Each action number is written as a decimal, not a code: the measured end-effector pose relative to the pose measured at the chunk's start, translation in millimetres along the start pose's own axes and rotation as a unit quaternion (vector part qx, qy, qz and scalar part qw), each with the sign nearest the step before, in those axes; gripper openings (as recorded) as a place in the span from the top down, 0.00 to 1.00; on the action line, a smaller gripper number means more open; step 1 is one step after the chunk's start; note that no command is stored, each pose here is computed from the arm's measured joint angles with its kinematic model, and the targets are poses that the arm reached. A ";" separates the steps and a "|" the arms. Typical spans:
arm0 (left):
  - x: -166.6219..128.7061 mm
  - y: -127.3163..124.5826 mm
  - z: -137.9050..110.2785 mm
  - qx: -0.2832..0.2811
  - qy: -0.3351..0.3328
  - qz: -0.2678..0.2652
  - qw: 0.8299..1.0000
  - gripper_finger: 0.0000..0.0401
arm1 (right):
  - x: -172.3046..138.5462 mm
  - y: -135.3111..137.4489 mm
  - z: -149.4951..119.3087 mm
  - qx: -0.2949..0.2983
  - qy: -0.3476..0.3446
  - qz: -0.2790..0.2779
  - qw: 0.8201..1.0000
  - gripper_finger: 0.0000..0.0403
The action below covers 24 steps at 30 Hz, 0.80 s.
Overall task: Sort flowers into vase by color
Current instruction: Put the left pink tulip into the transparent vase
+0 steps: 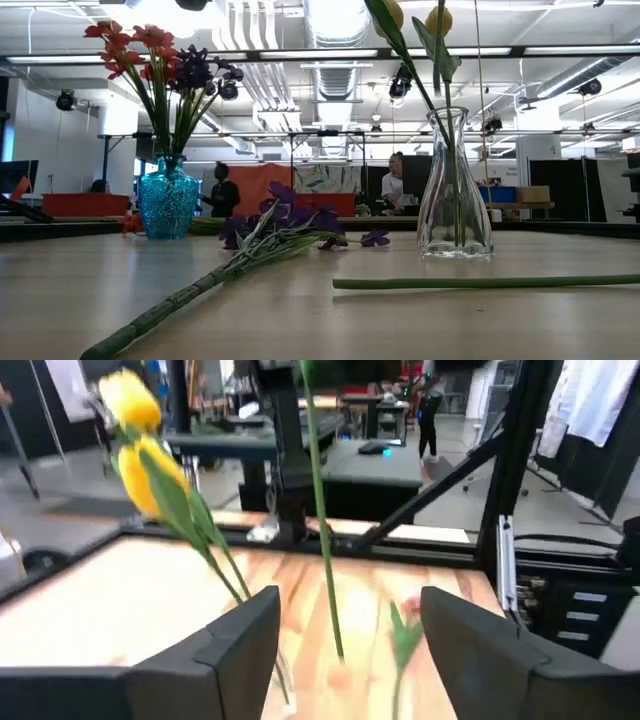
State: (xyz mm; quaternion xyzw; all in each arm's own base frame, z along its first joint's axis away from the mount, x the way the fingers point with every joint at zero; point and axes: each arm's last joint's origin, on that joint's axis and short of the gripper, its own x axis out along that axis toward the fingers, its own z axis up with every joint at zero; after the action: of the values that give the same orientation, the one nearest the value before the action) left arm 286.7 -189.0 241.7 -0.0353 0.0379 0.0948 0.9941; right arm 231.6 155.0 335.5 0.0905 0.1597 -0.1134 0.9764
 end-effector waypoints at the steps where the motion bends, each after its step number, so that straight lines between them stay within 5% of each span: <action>1: -0.9 1.0 0.1 -0.010 0.006 0.001 1.000 0.43 | -5.2 -3.8 4.4 0.006 -0.005 0.002 1.000 0.97; 8: -11.1 23.3 -2.7 -0.091 0.101 0.046 0.990 0.45 | -30.4 -26.1 20.1 -0.001 -0.021 -0.009 1.000 0.97; 15: -4.6 46.0 -26.9 -0.174 0.218 0.092 0.956 0.46 | -37.3 -37.4 20.4 -0.022 -0.028 -0.059 0.998 0.97; 24: 8.3 46.5 -52.5 -0.242 0.267 0.115 0.926 0.37 | -21.7 -31.7 11.3 -0.046 -0.015 -0.085 0.995 0.97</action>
State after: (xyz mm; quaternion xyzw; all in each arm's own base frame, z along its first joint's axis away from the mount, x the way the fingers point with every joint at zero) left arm 282.3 -145.9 185.9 -0.2937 0.2813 0.2019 0.8910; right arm 206.9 126.4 348.8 0.0298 0.1574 -0.1903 0.9686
